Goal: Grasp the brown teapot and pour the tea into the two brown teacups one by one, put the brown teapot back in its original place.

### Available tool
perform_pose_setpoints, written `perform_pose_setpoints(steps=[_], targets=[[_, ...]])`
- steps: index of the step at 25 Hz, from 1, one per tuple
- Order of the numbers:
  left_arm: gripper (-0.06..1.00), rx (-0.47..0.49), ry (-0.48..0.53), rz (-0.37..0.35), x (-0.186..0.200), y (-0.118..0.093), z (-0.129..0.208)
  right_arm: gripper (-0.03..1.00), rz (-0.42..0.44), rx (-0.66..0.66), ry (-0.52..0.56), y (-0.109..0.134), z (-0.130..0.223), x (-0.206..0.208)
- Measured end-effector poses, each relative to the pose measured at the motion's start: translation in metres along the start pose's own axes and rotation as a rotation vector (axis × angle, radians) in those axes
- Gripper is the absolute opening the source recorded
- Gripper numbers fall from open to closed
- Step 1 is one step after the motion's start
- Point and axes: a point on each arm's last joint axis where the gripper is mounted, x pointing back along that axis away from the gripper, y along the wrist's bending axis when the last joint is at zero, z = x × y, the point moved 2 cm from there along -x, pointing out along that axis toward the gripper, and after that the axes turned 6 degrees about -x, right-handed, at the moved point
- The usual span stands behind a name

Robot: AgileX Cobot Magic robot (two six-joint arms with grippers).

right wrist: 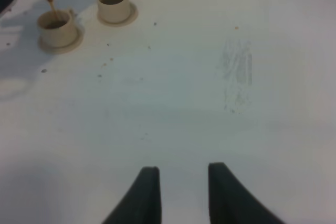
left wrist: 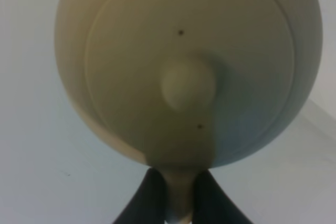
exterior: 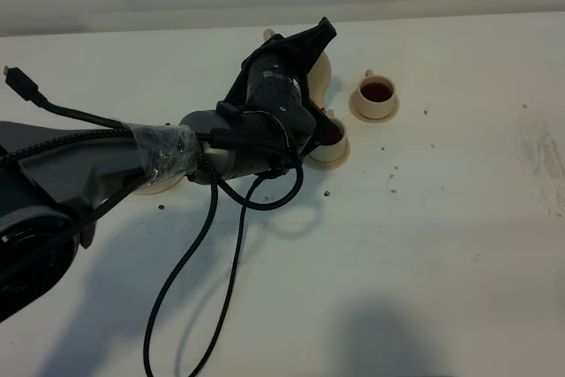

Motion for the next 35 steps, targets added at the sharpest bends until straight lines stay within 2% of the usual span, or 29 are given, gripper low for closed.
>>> perform_pose_setpoints(steps=[16,30,35], targets=[[0.09,-0.016,-0.039,0.001,-0.005,-0.003,-0.013,0.22,0.0,0.0,0.0,0.0,0.0,0.0],[0.09,0.095,-0.061,0.091,-0.005,-0.013,-0.016,0.22,0.0,0.0,0.0,0.0,0.0,0.0],[0.09,0.183,-0.061,0.121,-0.005,-0.016,-0.016,0.22,0.0,0.0,0.0,0.0,0.0,0.0]])
